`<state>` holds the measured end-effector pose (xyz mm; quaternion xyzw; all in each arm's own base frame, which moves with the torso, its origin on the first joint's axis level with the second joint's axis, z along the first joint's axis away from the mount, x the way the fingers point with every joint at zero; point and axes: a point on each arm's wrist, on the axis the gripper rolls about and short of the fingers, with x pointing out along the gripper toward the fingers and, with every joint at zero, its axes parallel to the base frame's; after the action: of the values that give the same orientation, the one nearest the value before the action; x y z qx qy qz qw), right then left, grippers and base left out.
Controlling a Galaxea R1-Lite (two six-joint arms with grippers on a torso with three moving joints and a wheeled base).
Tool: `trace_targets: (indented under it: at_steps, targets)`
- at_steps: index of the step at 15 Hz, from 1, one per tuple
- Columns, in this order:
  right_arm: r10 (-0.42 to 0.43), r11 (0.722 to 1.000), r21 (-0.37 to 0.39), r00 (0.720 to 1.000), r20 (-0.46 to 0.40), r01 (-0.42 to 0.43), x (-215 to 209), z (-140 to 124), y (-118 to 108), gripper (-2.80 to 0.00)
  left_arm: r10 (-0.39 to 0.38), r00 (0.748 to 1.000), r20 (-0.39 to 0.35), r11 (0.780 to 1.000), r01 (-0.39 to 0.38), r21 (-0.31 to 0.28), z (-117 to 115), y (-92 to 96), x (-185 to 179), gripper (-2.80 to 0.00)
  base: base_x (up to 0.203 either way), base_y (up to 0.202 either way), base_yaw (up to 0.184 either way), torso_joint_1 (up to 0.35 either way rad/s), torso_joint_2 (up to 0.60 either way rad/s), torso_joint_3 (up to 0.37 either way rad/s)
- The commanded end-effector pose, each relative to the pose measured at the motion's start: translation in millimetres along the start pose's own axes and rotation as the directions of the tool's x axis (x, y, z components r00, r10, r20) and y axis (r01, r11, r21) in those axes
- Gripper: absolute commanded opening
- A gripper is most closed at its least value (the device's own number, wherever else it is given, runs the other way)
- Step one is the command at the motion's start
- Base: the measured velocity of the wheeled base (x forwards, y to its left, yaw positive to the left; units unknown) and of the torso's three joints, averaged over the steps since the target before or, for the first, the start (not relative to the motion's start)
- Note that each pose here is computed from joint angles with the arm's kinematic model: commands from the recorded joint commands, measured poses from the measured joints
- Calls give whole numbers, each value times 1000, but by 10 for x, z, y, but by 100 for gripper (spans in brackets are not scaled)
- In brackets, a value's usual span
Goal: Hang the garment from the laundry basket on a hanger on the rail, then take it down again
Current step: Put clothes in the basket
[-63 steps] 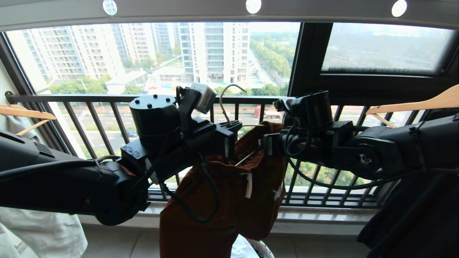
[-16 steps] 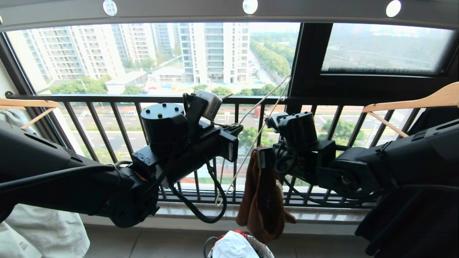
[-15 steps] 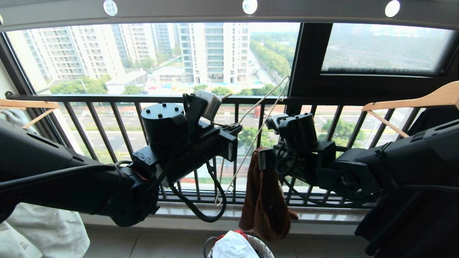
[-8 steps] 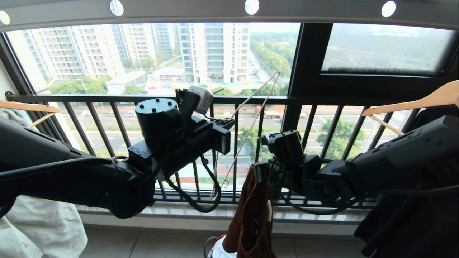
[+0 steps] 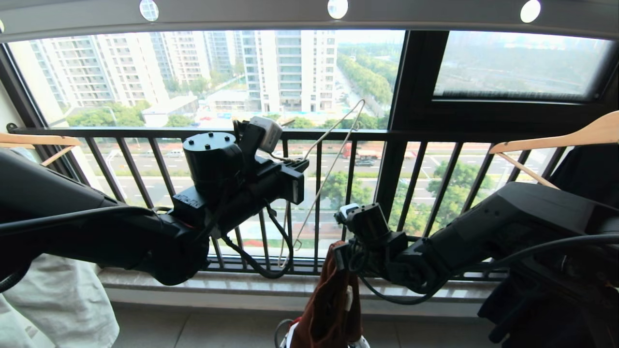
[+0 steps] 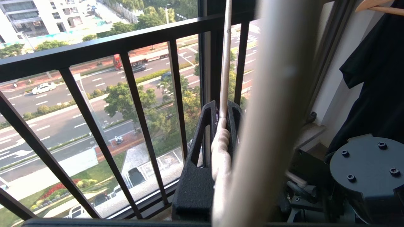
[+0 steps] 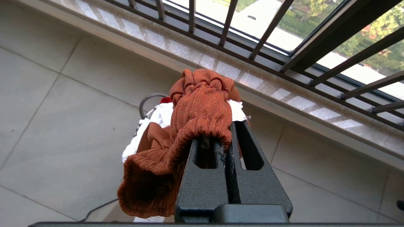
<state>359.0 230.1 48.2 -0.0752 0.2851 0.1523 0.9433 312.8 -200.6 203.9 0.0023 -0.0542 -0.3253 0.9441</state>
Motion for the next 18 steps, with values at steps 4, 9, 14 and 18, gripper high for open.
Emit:
trace_targets:
  at_steps: [4, 9, 14, 18]
  targets:
    - [9, 994, -112, 997, -74, -18, 287, -262, -12, -280, 9, 998, -59, 998, -5, 69, -259, 52, 107, -280, 0, 0, 0, 0, 0, 0]
    - [10, 991, -131, 996, -84, -21, 452, -316, -63, -280, 37, 998, -58, 997, -33, 74, -286, 168, 152, -280, 0, 0, 0, 0, 0, 0]
    - [30, 976, -214, 995, -90, -49, 555, -320, -50, -280, 39, 995, -95, 997, -32, 72, -270, 171, 126, -280, 0, 0, 0, 0, 0, 0]
    - [103, 949, -278, 980, -169, -148, 550, -190, -76, -280, 46, 995, -85, 996, -39, 74, -226, 196, 106, -280, 0, 0, 0, 0, 0, 0]
